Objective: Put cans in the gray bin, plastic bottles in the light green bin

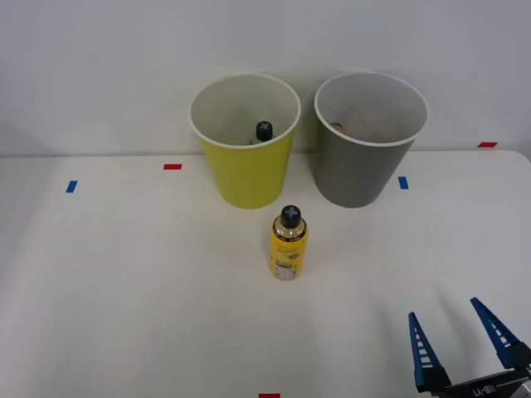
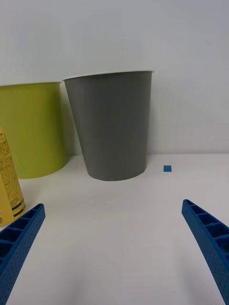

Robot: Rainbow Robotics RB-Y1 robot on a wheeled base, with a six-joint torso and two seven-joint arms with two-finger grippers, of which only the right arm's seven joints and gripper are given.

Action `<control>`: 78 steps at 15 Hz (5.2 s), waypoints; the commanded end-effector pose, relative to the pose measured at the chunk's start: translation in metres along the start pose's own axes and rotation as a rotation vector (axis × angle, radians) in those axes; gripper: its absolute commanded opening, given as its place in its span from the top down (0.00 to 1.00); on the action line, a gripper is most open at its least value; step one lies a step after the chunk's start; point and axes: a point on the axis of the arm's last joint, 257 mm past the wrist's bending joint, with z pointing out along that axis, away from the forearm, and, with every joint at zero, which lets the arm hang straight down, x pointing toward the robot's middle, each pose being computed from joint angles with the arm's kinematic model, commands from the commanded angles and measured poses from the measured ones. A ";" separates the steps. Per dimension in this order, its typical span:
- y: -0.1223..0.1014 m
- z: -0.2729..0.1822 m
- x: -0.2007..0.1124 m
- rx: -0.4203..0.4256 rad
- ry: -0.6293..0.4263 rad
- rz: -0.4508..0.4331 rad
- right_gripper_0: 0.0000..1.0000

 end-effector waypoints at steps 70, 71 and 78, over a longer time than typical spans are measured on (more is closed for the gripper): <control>0.192 0.188 0.007 -0.301 0.020 0.100 0.01; 0.194 0.189 0.006 -0.298 0.016 0.107 0.01; 0.187 0.191 0.005 -0.273 0.014 0.101 0.01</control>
